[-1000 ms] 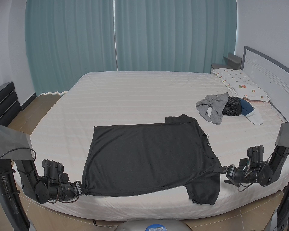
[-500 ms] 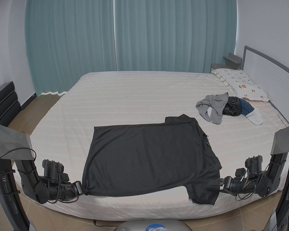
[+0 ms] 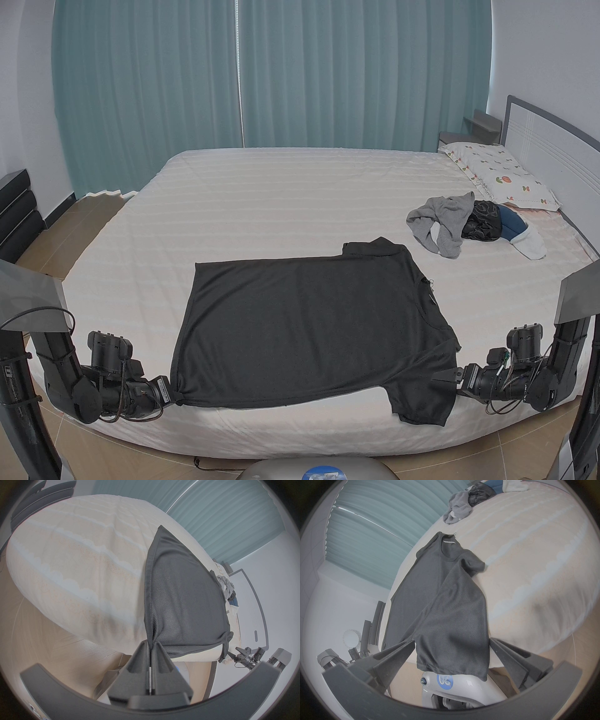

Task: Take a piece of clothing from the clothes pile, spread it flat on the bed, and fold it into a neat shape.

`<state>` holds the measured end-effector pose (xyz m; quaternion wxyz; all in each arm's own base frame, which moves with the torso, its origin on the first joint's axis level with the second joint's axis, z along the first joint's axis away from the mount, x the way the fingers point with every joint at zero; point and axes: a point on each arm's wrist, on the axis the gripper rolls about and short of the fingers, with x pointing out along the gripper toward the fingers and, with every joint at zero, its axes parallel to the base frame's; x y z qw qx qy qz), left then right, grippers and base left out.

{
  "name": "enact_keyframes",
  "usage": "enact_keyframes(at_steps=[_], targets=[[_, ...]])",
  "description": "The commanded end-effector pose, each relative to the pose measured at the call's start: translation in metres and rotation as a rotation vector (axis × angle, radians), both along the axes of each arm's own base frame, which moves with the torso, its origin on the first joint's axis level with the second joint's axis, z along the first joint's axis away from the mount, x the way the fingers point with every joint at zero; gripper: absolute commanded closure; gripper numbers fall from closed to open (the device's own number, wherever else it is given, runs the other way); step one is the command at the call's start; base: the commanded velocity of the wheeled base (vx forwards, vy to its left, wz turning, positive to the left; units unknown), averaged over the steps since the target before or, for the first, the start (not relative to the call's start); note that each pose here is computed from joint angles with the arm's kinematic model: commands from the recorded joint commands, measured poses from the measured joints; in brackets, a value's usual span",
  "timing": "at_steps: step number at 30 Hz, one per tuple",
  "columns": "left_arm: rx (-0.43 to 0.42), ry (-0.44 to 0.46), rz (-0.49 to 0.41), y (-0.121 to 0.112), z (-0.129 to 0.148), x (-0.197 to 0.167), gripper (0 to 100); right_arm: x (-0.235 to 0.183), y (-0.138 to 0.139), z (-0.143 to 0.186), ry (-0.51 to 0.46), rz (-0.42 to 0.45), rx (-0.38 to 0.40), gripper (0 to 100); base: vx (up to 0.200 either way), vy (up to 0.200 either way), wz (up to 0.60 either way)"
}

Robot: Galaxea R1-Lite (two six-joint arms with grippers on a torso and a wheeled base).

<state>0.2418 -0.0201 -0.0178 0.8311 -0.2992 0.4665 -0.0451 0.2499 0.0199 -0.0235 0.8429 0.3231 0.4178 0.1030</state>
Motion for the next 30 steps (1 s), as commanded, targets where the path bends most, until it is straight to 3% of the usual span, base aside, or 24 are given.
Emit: enact_keyframes(at_steps=[1,9,10,30], targets=[[0.000,0.000,0.000,0.000,0.000,0.000,100,0.001,-0.002,0.000,-0.004,-0.010,0.000,0,0.000,0.000,0.00],[0.000,0.000,0.001,0.000,0.000,0.000,100,0.004,-0.003,-0.001,-0.004,-0.013,0.003,0,0.000,0.000,0.00],[0.000,-0.001,0.000,0.000,0.000,0.000,100,0.004,-0.002,-0.002,0.000,-0.016,0.006,100,0.000,0.000,0.00],[-0.041,-0.004,0.041,0.001,0.003,0.003,100,-0.013,-0.005,0.008,0.009,-0.114,-0.101,100,0.000,0.000,0.00]])
